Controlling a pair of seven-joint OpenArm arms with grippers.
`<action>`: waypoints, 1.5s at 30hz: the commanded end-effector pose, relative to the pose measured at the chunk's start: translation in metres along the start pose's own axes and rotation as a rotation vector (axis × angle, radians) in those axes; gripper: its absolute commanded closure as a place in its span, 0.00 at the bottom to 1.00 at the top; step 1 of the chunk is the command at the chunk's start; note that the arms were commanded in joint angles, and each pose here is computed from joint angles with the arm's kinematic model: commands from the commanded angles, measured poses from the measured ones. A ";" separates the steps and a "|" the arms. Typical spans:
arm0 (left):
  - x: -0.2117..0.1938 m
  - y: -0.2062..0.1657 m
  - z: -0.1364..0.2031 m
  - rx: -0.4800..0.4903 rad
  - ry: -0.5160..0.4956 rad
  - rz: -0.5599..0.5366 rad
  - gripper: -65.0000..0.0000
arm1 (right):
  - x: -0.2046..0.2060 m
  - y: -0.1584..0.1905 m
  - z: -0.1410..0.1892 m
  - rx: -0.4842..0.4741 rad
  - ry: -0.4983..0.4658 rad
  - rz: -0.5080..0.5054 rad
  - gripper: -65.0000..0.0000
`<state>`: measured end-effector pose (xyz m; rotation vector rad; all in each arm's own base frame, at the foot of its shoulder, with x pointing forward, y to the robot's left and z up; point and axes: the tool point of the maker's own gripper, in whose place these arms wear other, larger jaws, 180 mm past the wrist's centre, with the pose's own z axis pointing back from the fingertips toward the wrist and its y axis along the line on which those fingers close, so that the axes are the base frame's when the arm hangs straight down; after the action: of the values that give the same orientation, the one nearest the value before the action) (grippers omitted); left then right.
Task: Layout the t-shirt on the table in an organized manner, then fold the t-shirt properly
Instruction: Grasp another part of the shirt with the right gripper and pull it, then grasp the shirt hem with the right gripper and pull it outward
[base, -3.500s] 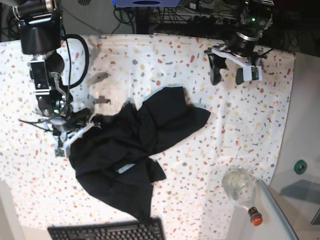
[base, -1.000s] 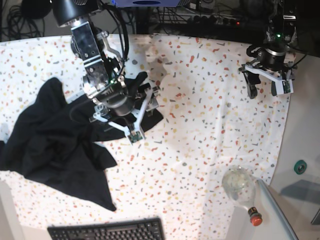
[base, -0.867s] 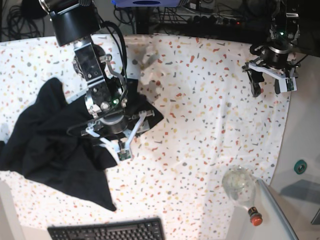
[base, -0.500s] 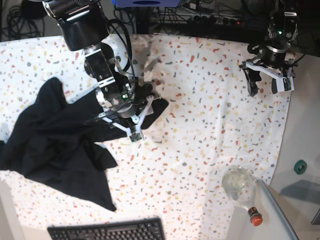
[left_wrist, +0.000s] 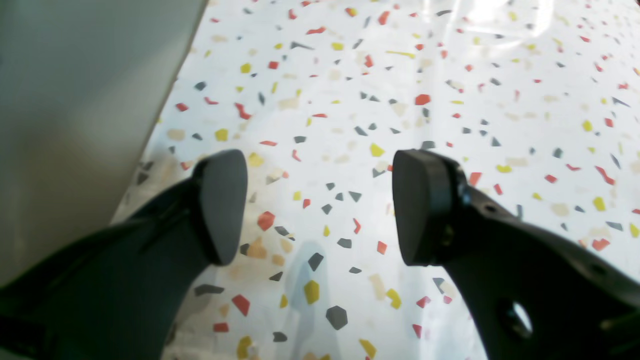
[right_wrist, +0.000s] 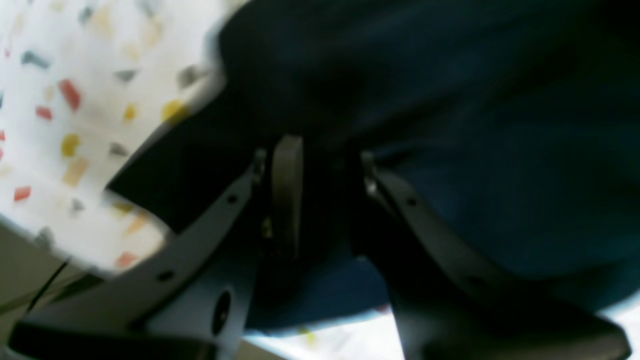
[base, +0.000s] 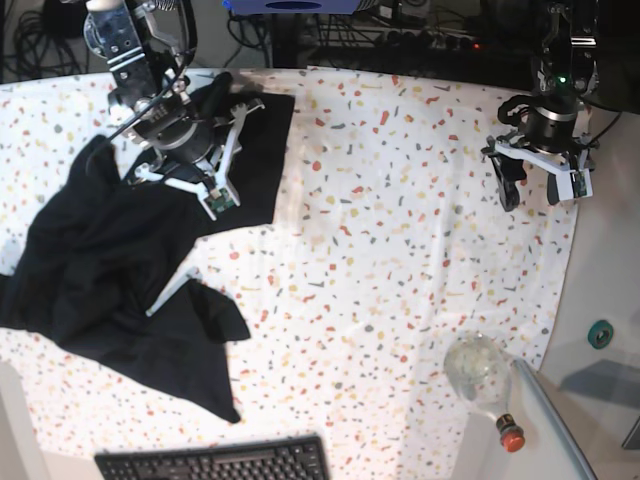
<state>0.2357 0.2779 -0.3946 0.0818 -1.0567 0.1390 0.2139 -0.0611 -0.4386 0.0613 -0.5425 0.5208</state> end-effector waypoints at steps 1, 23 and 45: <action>0.018 0.002 -0.002 0.000 -0.056 -0.010 0.33 | 0.002 -0.016 0.008 -0.040 -0.007 -0.019 0.79; 0.002 0.008 0.007 0.012 -0.016 -0.013 0.33 | 0.138 -0.124 -0.068 -0.260 -0.113 -0.140 0.42; 0.018 0.036 0.009 0.074 -0.050 -0.028 0.33 | 0.204 -0.058 -0.035 -0.184 -0.347 -0.137 1.00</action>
<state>0.2243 0.3093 -0.3879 0.1562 -1.0548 0.1665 0.3903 -0.0175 -0.3867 0.0020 -0.8246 0.3320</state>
